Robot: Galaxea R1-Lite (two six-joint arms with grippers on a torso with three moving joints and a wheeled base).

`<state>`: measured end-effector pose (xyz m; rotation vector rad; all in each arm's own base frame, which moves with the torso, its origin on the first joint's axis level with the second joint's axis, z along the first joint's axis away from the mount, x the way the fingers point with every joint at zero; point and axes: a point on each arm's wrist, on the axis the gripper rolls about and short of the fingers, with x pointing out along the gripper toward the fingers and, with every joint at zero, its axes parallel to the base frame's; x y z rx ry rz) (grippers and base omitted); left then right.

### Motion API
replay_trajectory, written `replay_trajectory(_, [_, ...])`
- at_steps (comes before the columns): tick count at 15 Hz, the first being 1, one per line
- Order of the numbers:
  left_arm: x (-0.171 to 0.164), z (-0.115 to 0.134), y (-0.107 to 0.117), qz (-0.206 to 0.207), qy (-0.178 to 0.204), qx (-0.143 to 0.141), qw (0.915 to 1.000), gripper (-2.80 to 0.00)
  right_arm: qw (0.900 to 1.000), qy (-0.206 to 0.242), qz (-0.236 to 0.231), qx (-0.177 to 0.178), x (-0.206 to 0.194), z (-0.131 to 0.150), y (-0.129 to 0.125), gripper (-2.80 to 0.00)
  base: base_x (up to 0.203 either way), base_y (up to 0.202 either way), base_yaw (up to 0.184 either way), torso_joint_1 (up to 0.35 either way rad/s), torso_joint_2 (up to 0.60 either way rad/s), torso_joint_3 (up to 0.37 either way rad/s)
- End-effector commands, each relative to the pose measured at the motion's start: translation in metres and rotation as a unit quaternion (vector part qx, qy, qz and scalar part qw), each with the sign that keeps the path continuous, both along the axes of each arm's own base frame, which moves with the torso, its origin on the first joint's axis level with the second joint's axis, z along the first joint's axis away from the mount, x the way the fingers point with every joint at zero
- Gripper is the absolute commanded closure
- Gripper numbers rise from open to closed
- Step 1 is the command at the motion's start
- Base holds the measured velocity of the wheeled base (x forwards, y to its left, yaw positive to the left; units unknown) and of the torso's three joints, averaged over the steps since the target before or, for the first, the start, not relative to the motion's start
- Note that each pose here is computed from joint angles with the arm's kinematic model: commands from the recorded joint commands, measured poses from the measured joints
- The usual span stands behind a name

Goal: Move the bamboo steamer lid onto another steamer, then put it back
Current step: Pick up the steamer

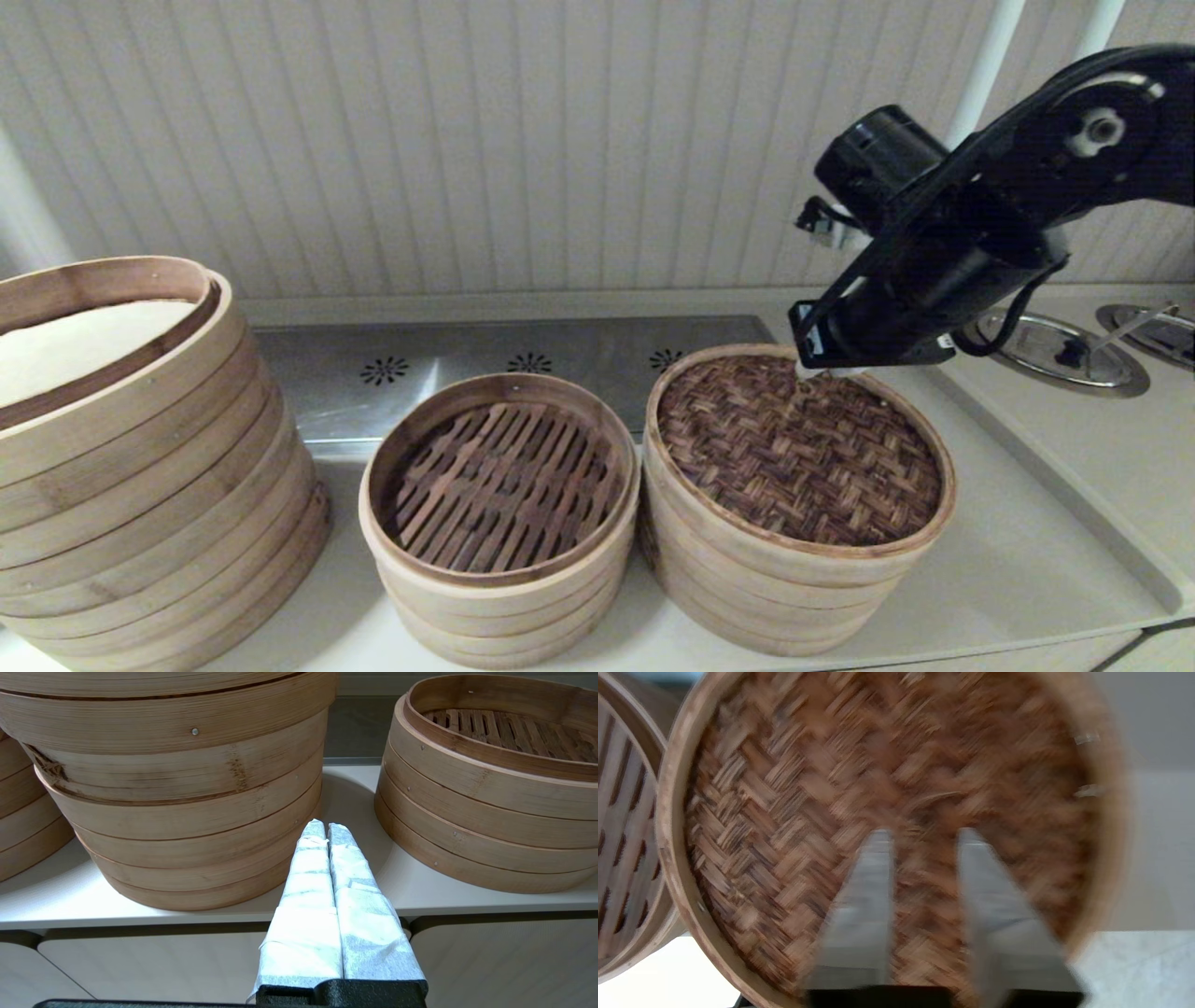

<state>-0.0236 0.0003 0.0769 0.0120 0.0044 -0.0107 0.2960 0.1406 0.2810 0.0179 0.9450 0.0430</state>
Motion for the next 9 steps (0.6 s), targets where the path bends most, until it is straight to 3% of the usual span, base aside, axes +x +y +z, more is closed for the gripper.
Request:
replay_trajectory(1, [0.0,0.0,0.0,0.0,0.001,0.0,1.0,0.0,1.0,0.029,0.004,-0.008,0.01,-0.02,0.016,-2.8,0.0,0.0,0.0,0.0,0.0,0.0])
replay_trajectory(9, [0.0,0.0,0.0,0.0,0.001,0.0,1.0,0.0,0.998,0.03,-0.045,0.036,0.002,-0.019,0.027,-2.8,0.0,0.0,0.0,0.0,0.0,0.0])
